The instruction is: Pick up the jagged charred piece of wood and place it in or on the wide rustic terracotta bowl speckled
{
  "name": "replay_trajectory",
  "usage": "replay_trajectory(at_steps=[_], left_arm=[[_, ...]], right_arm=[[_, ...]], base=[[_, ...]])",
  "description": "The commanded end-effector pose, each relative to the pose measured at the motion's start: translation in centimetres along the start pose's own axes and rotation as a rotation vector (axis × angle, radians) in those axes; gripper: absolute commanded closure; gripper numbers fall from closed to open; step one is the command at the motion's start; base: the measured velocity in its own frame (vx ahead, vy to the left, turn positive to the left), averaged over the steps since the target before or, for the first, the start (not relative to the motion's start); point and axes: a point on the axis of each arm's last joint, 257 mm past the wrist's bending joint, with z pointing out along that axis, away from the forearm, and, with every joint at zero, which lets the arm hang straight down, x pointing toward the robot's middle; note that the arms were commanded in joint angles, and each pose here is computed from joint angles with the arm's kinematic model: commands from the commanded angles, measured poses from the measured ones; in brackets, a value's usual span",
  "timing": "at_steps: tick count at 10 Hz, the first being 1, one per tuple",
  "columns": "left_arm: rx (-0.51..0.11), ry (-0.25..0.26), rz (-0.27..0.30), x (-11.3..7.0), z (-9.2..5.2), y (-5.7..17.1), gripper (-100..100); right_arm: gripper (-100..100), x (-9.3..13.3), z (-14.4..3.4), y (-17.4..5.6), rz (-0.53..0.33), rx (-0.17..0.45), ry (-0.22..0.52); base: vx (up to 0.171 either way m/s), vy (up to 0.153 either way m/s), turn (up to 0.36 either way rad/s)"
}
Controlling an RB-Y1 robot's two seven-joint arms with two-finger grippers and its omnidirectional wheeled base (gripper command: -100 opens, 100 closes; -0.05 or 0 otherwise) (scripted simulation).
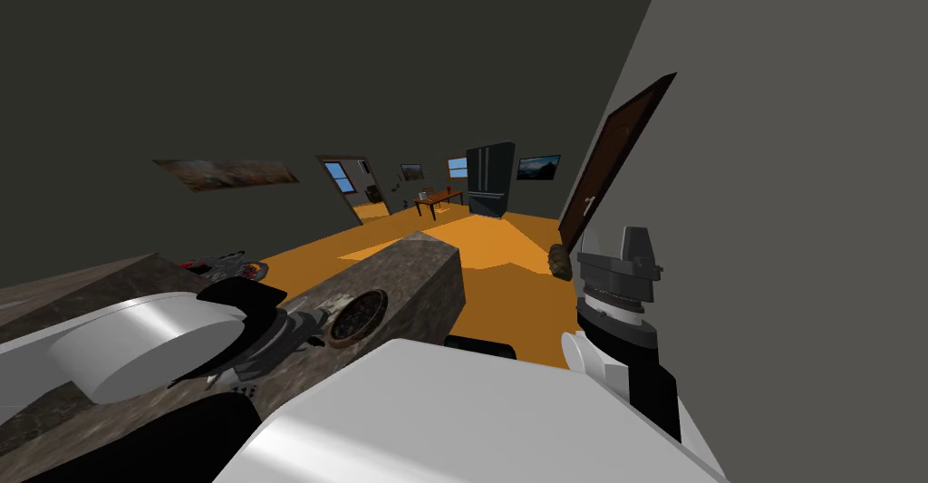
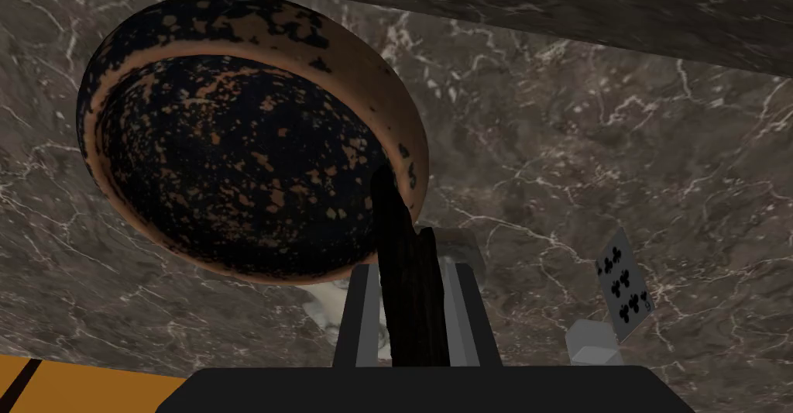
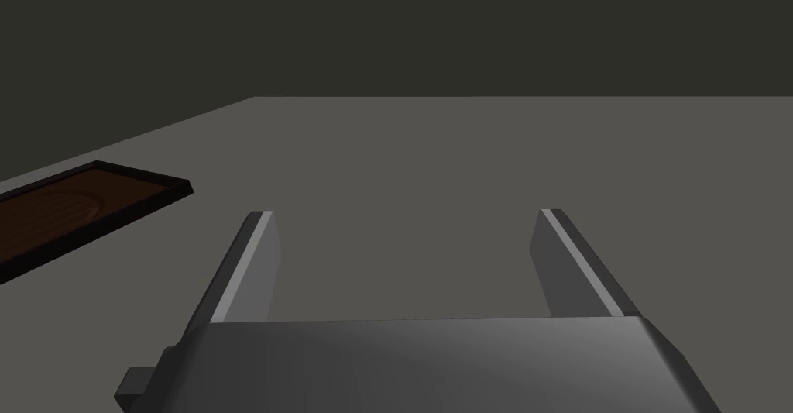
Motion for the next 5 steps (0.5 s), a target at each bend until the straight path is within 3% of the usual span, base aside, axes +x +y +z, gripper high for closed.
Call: replay_trajectory(at_steps=[1, 3, 5], left_arm=[[0.025, -0.004, 0.038, 0.6, -0.7, -1.0, 100], [0.049, -0.005, 0.082, 1.7, -1.4, -1.9, 100], [0.064, -0.004, 0.114, 2.5, -1.8, -2.5, 100]], right_arm=[[0, 0.0, 0.0, 0.0, 0.0, 0.0, 0.0], [0, 0.0, 0.0, 0.0, 0.0, 0.0, 0.0], [0, 0.0, 0.0, 0.0, 0.0, 0.0, 0.0]], base=[[0.2, 0.102, 0.002], [0.136, 0.046, -0.001], [0.03, 0.004, 0.008]])
